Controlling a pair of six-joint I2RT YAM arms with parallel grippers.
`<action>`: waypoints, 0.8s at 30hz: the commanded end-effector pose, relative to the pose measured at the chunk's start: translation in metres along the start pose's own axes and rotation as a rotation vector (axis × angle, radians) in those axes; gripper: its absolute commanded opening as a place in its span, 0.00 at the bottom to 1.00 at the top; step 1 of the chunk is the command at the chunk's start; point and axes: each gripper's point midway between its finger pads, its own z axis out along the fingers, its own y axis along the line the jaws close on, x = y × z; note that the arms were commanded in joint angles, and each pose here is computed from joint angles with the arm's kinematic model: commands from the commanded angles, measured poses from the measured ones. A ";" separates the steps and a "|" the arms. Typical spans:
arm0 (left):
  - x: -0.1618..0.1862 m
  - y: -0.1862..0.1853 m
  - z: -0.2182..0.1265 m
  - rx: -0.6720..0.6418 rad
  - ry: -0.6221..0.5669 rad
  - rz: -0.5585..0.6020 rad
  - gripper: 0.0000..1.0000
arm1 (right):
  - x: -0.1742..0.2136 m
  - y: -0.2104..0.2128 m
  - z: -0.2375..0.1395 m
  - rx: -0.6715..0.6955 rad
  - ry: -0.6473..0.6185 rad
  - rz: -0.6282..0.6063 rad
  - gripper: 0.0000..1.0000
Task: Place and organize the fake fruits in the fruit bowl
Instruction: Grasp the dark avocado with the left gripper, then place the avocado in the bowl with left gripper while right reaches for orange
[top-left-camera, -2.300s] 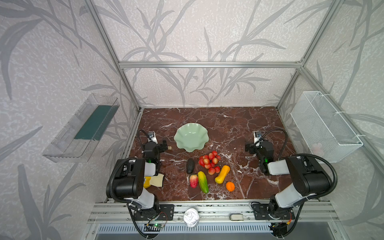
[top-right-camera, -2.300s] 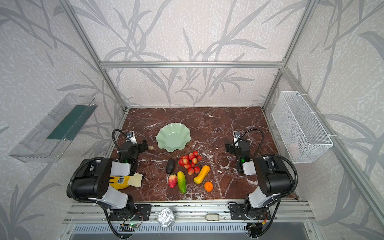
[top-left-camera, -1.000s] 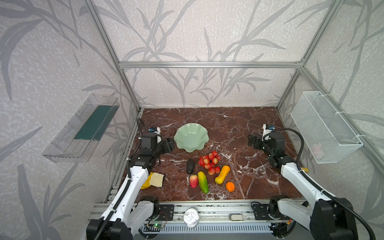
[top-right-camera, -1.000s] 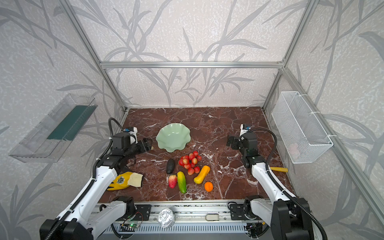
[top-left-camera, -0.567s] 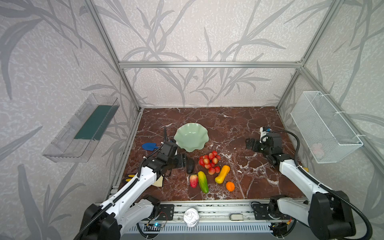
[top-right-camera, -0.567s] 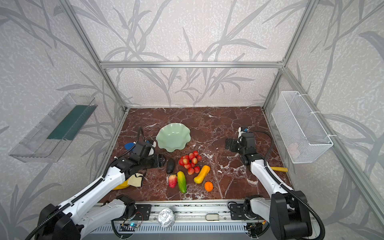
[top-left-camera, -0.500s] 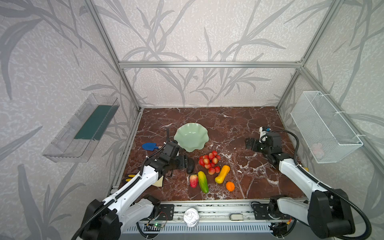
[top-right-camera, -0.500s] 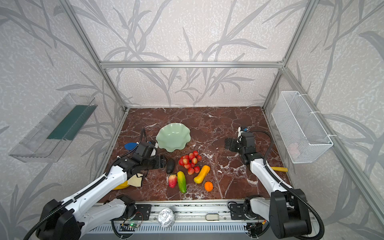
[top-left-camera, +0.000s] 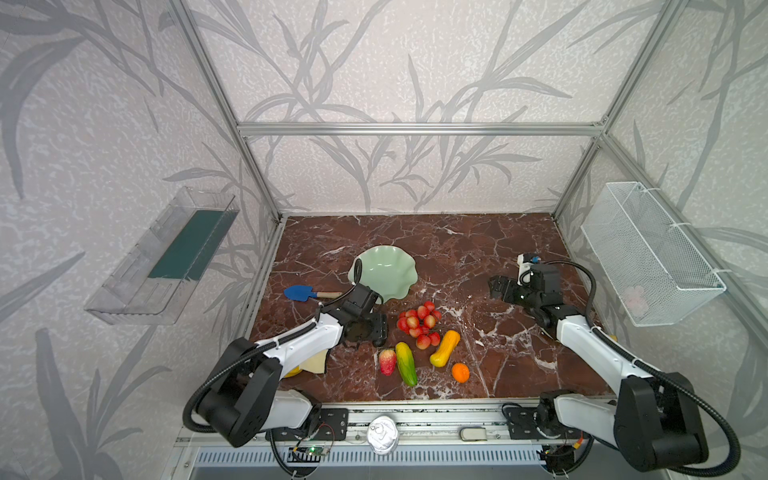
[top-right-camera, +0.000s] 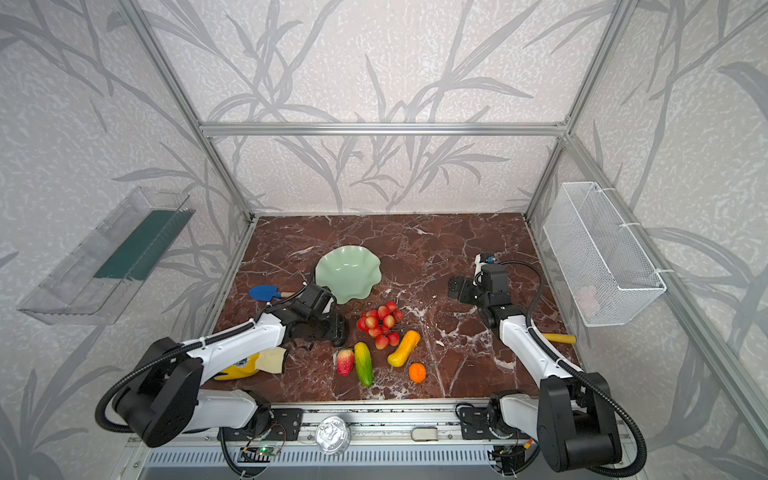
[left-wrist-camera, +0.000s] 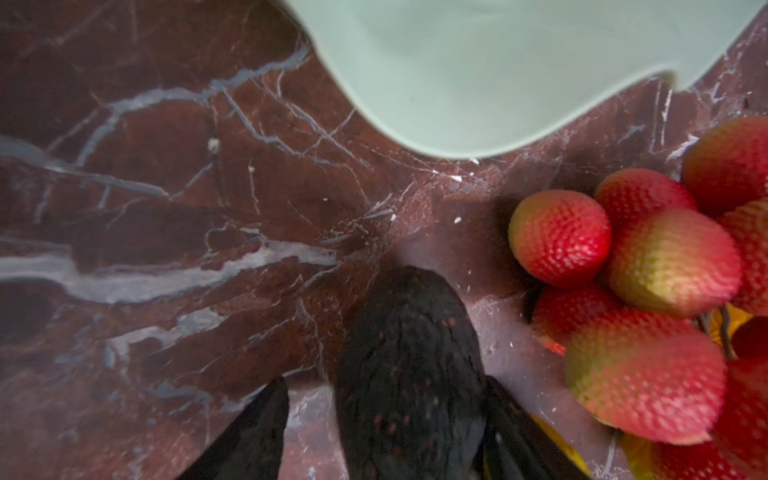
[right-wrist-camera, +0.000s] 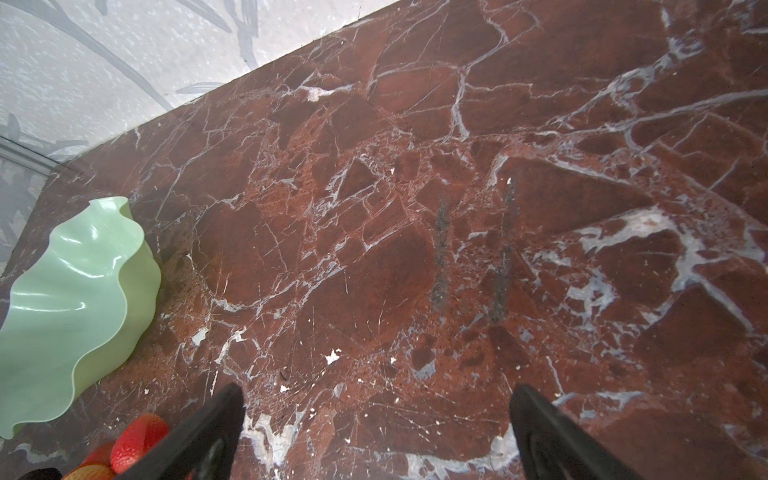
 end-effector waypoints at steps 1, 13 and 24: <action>-0.007 -0.008 0.005 0.009 -0.001 -0.006 0.62 | -0.010 0.006 -0.003 -0.019 -0.016 0.010 0.99; -0.025 -0.015 -0.062 0.005 -0.123 0.080 0.44 | -0.007 0.007 -0.002 -0.031 -0.011 0.024 0.99; -0.125 -0.047 -0.096 0.008 -0.283 0.227 0.43 | 0.005 0.032 -0.003 -0.125 0.070 0.066 0.95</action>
